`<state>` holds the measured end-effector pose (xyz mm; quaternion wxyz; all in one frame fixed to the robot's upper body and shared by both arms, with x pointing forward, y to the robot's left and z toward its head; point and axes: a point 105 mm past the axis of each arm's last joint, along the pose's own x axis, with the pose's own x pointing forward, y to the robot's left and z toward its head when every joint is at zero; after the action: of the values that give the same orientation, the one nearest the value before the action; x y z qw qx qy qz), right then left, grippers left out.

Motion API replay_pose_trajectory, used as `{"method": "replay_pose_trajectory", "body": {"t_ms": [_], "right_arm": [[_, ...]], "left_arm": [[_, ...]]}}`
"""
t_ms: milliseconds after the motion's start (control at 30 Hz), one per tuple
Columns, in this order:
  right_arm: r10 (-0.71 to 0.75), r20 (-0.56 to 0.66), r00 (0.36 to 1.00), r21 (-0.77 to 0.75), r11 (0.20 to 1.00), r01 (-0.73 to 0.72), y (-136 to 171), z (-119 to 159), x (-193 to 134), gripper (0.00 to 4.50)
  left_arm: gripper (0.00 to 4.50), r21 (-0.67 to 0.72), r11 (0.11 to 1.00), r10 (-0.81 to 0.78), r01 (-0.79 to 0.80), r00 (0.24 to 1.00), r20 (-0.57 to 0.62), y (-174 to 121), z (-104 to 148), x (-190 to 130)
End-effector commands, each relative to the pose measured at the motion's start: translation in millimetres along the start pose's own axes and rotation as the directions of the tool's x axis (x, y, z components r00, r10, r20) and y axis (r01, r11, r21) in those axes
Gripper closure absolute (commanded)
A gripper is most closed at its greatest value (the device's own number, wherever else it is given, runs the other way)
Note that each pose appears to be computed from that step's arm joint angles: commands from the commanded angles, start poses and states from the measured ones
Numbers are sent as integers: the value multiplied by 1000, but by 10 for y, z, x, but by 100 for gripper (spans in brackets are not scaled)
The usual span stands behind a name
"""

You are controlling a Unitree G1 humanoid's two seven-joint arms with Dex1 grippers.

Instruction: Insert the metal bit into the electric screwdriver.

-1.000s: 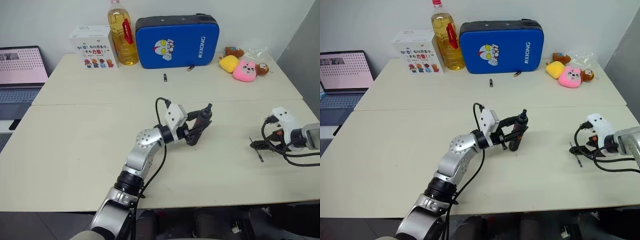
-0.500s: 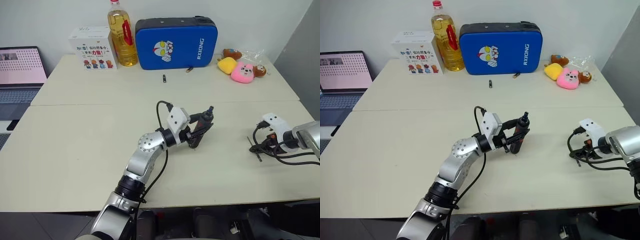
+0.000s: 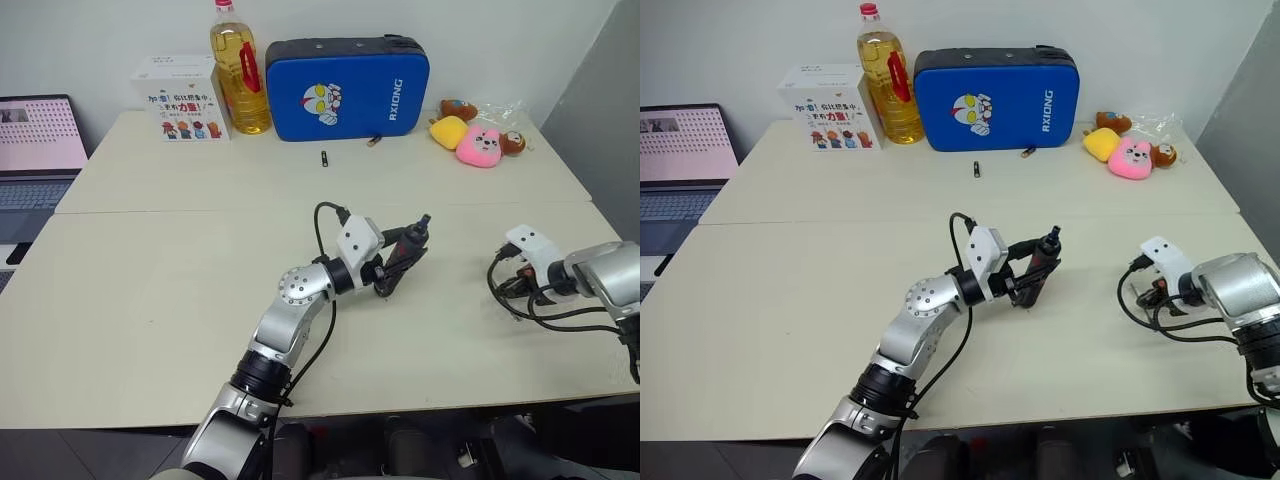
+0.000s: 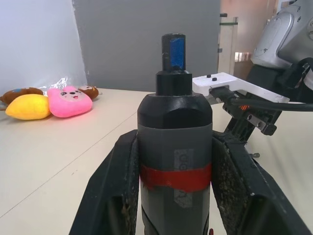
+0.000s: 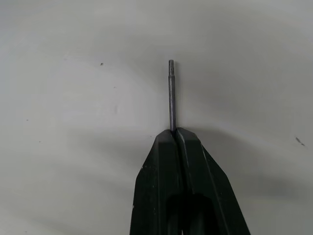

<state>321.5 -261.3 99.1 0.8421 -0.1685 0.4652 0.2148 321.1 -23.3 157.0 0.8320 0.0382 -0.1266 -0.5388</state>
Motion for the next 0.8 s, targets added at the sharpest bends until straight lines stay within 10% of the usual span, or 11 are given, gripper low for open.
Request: {"method": "replay_pose_trajectory", "body": {"t_ms": [33, 200, 433, 800], "right_arm": [[95, -1, 995, 33, 995, -95, 196, -54, 71, 447], [60, 237, 970, 34, 997, -70, 133, 364, -232, 447], [-105, 711, 696, 176, 984, -32, 203, 1138, -1239, 447], [-243, 866, 437, 311, 946, -90, 429, 1465, -1641, 447]], "left_arm": [[281, 19, 1000, -26, 25, 999, 34, -14, 92, 62], [281, 6, 1000, -5, 5, 1000, 30, 48, 66, 36], [281, -83, 992, 96, -91, 994, 59, 271, 108, -91], [281, -100, 987, 142, -126, 974, 176, 304, 327, 80]]}}
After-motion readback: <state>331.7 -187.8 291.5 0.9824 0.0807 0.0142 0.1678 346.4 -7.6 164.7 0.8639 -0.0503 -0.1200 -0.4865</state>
